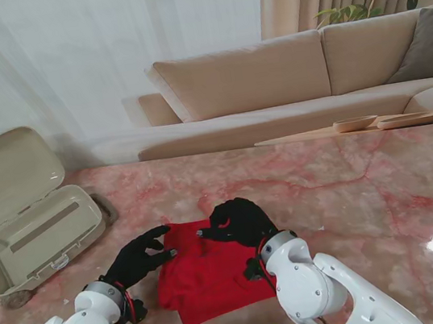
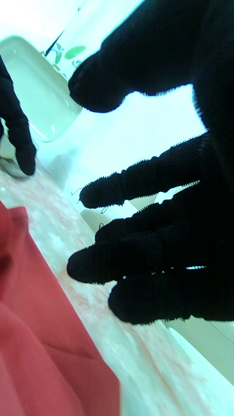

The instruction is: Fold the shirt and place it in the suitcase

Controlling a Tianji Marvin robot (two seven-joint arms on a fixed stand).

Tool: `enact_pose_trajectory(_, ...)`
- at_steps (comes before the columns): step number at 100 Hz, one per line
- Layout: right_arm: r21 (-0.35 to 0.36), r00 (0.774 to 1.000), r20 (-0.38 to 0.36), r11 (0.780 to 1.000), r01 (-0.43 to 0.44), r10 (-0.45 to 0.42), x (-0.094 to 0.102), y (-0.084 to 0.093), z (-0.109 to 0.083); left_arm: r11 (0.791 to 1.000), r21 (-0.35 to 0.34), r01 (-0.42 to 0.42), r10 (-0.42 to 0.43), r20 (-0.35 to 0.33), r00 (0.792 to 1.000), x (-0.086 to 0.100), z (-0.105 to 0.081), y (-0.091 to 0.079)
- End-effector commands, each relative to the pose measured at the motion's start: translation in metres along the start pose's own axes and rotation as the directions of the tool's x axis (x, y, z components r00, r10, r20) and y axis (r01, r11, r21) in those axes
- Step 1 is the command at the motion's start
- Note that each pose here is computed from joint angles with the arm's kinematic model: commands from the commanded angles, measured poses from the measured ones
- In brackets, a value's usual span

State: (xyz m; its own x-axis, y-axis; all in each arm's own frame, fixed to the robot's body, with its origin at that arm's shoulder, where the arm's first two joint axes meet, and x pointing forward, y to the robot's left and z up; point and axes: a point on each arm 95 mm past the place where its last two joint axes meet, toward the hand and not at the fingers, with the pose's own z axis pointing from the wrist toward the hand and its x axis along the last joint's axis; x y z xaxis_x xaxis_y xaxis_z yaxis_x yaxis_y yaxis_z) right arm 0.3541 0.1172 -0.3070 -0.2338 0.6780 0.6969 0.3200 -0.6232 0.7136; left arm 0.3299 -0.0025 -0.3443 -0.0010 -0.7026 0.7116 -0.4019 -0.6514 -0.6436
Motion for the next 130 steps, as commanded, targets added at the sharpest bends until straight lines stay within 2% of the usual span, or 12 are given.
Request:
enact_pose_trajectory(1, 0.005, 0.999, 0.036, 1.0, 0.006, -0.006, -0.012, 0.002, -0.004, 1.0, -0.021, -0.003, 0.003, 0.006, 1.0, -0.001, 0.002, 0.004)
enact_pose_trajectory(27, -0.048, 0.995, 0.089, 0.998, 0.037, -0.033, -0.035, 0.017, -0.013, 0.997, -0.082, -0.015, 0.015, 0.001, 1.0, 0.001, 0.012, 0.009)
enact_pose_trajectory(57, -0.091, 0.981, 0.183, 0.993, 0.079, -0.061, -0.066, 0.032, -0.021, 0.994, -0.098, -0.054, 0.055, 0.009, 0.998, 0.003, 0.024, 0.015)
enact_pose_trajectory(95, -0.081, 0.967, 0.246, 0.993, 0.091, -0.068, -0.09, 0.03, -0.027, 0.993, -0.098, -0.064, 0.066, 0.02, 0.998, 0.006, 0.037, 0.023)
enact_pose_trajectory(115, -0.047, 0.962, 0.264, 0.995, 0.091, -0.075, -0.097, 0.027, -0.029, 0.996, -0.09, -0.022, 0.025, 0.029, 0.999, 0.004, 0.043, 0.027)
enact_pose_trajectory(130, -0.017, 0.957, 0.274, 0.994, 0.104, -0.096, -0.102, 0.025, -0.03, 0.998, -0.052, 0.024, -0.022, 0.021, 1.0, 0.004, 0.048, 0.03)
